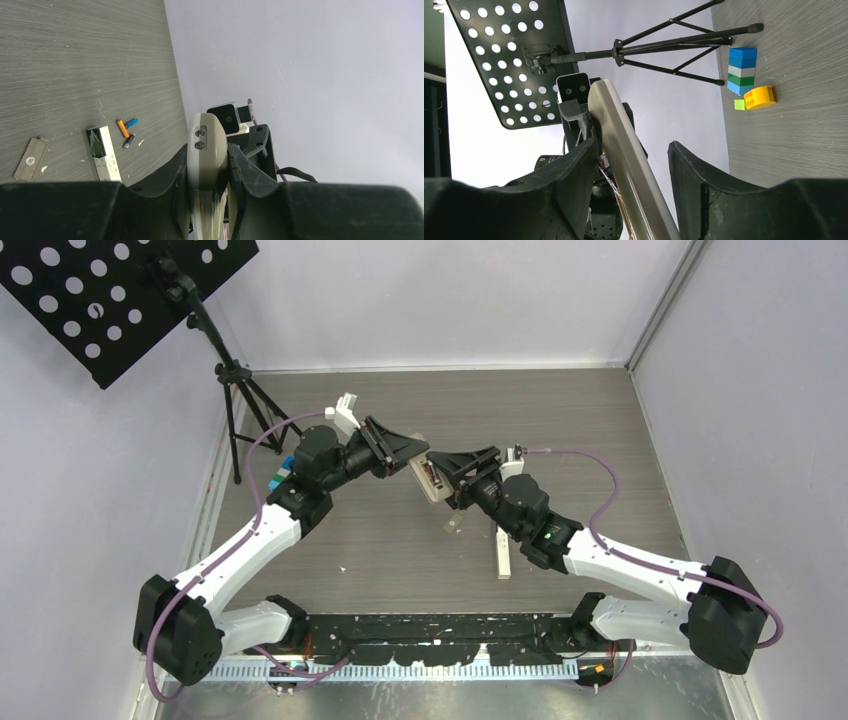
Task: Load the batteries into the remote control
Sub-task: Load the battery into the remote control.
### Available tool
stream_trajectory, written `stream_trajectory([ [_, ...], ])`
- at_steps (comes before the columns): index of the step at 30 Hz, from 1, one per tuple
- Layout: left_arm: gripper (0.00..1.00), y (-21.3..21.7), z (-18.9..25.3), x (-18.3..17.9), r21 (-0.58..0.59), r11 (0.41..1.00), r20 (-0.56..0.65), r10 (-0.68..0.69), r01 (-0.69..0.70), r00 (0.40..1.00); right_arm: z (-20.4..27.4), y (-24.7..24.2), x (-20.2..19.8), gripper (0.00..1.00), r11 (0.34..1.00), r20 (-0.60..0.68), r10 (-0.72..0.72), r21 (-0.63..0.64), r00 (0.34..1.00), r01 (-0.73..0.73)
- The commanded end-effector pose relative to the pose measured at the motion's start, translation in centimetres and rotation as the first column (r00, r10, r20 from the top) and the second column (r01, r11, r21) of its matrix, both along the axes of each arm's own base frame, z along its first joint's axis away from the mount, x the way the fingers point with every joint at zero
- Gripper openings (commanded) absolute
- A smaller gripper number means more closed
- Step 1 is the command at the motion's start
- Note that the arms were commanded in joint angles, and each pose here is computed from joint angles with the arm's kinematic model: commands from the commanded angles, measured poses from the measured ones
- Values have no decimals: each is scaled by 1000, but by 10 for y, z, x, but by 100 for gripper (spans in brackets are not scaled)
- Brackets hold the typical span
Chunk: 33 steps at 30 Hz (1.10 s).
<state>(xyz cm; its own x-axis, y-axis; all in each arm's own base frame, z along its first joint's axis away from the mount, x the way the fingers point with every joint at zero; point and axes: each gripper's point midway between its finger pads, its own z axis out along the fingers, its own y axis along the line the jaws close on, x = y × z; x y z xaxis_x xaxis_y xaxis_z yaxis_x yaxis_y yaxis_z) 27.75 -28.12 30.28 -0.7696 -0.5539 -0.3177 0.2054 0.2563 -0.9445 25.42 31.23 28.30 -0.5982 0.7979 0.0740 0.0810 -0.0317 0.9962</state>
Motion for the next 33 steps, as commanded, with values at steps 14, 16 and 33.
stream_trajectory([
  [14, 0, -7, 36, -5, -49, 998, 7, -45, 45, 999, 21, 0, -5, 35, 1000, 150, 19, -17, 989, -17],
  [16, 0, -7, 38, -5, -52, 998, 4, -44, 44, 999, 17, -2, -5, 33, 1000, 150, 15, -30, 989, -10],
  [33, 0, -7, 38, -2, -70, 997, -36, -32, 30, 999, 10, -15, -9, 23, 999, 221, -8, -50, 975, 20],
])
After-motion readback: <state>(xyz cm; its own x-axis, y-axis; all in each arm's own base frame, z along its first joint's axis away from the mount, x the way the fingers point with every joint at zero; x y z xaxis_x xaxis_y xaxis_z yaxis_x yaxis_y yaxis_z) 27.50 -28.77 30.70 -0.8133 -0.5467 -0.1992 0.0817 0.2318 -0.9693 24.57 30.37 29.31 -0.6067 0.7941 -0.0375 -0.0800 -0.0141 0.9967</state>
